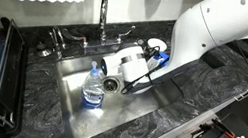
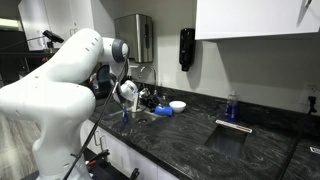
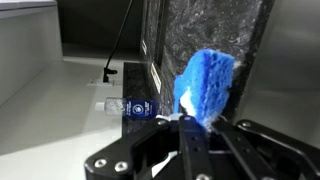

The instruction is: Move the sponge the sponge to the right

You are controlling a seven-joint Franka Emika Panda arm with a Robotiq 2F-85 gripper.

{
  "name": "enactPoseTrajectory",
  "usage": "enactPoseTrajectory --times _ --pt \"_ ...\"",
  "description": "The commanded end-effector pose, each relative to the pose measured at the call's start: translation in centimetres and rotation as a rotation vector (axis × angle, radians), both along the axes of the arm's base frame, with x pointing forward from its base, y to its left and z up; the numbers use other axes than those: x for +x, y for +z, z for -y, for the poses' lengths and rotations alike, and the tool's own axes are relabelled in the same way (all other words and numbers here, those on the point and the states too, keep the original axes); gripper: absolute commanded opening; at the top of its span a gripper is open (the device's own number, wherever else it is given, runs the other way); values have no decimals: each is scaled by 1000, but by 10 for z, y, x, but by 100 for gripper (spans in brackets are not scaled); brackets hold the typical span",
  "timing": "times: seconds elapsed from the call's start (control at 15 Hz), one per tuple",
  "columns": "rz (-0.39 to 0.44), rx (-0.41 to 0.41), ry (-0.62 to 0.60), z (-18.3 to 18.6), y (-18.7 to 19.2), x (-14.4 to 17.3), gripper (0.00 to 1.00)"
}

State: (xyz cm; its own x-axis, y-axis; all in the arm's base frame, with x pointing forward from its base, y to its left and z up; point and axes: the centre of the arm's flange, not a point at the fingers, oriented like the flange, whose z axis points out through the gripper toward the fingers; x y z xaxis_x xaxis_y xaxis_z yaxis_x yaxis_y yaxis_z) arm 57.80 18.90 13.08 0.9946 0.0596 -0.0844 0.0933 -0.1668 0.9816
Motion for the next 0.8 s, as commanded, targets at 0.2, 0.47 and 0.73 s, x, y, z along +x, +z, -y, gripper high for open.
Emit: enactPoseTrajectory --times 0.2,0.47,0.73 --pt "68 -85 -78 14 53 -3 2" --pt "88 -107 -138 27 68 -8 2" --pt "76 -89 -195 55 57 -18 2"
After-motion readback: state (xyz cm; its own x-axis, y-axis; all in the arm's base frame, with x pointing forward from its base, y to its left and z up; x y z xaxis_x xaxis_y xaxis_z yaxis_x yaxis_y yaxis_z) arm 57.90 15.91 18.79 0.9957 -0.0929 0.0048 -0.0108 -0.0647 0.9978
